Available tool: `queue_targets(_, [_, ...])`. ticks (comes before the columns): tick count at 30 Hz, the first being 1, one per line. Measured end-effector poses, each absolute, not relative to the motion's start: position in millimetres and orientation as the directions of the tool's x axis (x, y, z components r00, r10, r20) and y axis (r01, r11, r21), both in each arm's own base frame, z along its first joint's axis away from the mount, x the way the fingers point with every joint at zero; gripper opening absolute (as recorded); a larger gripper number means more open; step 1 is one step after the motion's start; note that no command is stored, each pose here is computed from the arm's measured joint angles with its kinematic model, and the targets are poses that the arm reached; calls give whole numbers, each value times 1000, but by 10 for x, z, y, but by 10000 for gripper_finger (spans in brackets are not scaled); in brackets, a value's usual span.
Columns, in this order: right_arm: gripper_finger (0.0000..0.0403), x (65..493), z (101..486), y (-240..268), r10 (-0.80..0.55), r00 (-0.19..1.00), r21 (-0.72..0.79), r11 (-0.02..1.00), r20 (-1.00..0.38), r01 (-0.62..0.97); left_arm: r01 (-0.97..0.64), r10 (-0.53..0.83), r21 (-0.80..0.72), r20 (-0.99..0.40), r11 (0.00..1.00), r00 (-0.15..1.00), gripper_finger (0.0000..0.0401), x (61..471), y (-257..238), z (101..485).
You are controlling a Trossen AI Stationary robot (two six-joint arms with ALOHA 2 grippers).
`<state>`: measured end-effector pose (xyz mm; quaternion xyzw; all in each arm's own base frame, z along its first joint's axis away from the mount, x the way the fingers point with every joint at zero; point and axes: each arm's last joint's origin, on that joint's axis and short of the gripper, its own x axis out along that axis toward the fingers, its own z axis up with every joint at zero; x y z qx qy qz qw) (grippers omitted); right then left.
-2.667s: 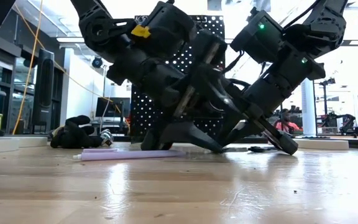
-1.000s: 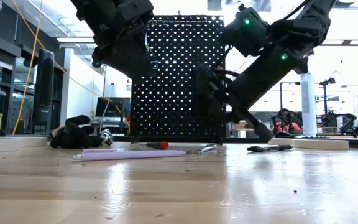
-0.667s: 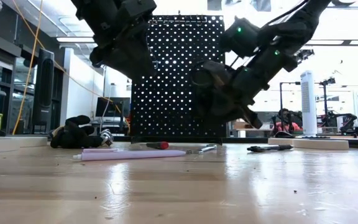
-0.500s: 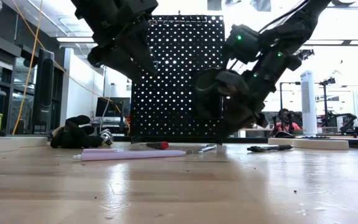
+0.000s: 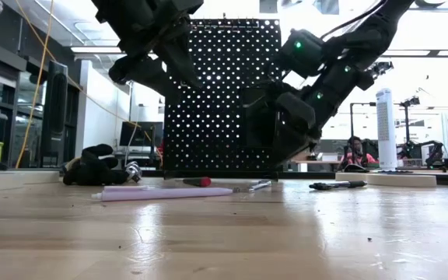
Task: Hang tools onto peg board
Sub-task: Hang the wrench onto the peg board
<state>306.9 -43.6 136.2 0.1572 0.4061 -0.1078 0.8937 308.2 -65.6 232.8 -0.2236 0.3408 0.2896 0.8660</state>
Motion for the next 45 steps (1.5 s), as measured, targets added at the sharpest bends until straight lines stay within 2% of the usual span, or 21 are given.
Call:
queue_targets(20, [0, 3156, 1128, -472, -94, 637, 173, 923, -765, 345, -657, 347, -225, -703, 720, 621, 204, 3104, -661, 2346])
queue_targets(27, [0, 3137, 1083, -477, -119, 601, 207, 871, -791, 445, -657, 346, -224, -704, 720, 619, 204, 3102, -660, 2345])
queue_targets(30, [0, 3097, 1056, -468, -116, 556, 257, 797, -823, 547, -657, 347, -219, -706, 722, 617, 204, 3100, -660, 2343])
queue_targets(34, [0, 3052, 1027, -411, -117, 506, 321, 648, -854, 691, -635, 347, -186, -706, 750, 617, 204, 3100, -660, 2343])
queue_targets(38, [0, 3052, 1022, -336, -120, 497, 406, 432, -859, 806, -629, 363, -159, -700, 761, 615, 204, 3102, -651, 2343])
queue_targets(42, [0, 3068, 1016, -230, -128, 511, 483, 196, -850, 853, -648, 405, -136, -680, 749, 611, 204, 3101, -639, 2347])
queue_targets(45, [0, 3093, 1016, -150, -144, 536, 530, 84, -832, 844, -658, 455, -91, -652, 747, 606, 204, 3099, -624, 2347])
